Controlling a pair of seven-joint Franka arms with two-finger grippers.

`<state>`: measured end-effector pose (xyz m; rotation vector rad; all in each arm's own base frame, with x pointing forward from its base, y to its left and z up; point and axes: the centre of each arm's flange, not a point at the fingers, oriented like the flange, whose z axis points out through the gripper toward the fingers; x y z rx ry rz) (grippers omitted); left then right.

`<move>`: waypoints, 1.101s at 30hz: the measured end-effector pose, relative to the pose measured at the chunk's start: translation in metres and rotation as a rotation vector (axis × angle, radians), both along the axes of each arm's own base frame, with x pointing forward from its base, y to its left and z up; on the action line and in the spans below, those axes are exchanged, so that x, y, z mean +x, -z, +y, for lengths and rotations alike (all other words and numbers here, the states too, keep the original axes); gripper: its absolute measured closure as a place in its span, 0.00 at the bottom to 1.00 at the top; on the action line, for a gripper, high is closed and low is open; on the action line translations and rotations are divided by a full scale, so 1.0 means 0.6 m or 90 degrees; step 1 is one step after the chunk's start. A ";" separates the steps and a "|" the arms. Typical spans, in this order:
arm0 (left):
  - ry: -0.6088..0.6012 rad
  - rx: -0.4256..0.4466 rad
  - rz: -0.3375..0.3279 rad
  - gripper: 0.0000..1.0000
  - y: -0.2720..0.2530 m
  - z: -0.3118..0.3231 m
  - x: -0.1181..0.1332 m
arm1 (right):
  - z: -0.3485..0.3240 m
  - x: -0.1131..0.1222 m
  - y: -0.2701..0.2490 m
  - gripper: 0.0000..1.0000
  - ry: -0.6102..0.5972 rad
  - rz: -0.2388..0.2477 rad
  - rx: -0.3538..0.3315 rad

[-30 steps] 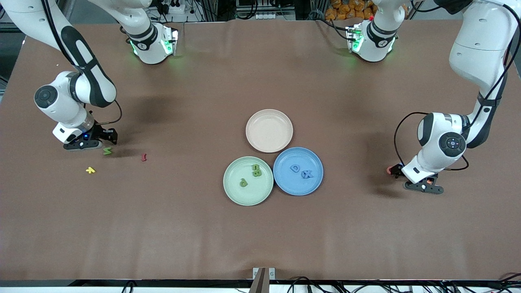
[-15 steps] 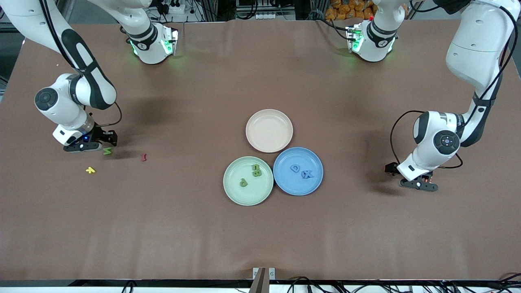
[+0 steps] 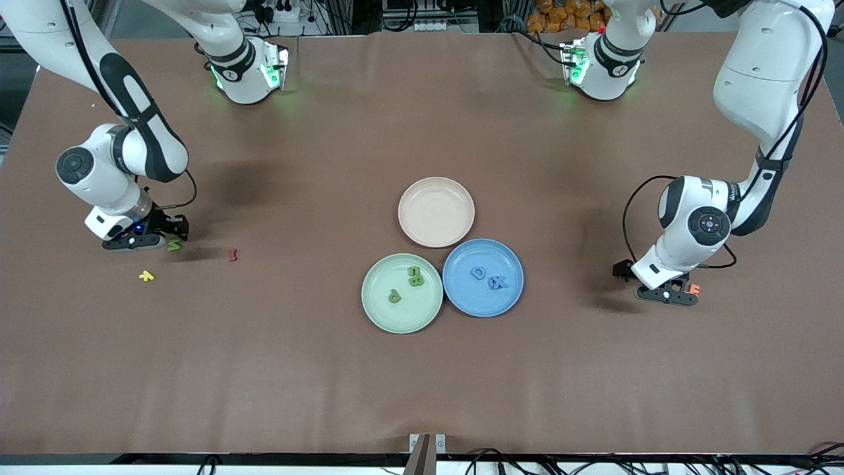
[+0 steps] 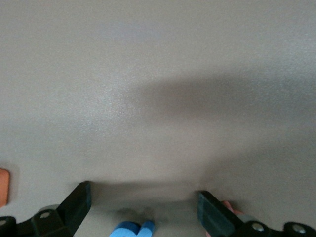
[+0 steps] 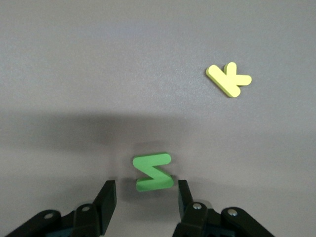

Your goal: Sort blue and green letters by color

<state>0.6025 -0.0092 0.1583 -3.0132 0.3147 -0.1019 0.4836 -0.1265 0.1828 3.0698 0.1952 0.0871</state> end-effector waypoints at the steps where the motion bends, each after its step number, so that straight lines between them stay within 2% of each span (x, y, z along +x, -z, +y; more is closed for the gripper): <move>1: 0.000 0.000 0.000 0.00 -0.001 0.000 0.000 | -0.001 0.001 0.000 0.41 -0.001 0.000 0.000; 12: 0.000 0.002 -0.009 0.00 -0.024 0.002 -0.006 | -0.006 0.004 0.007 0.42 -0.002 0.003 -0.001; 33: -0.009 0.004 0.000 0.00 -0.019 0.021 -0.018 | -0.008 0.009 0.017 0.48 -0.004 0.003 -0.003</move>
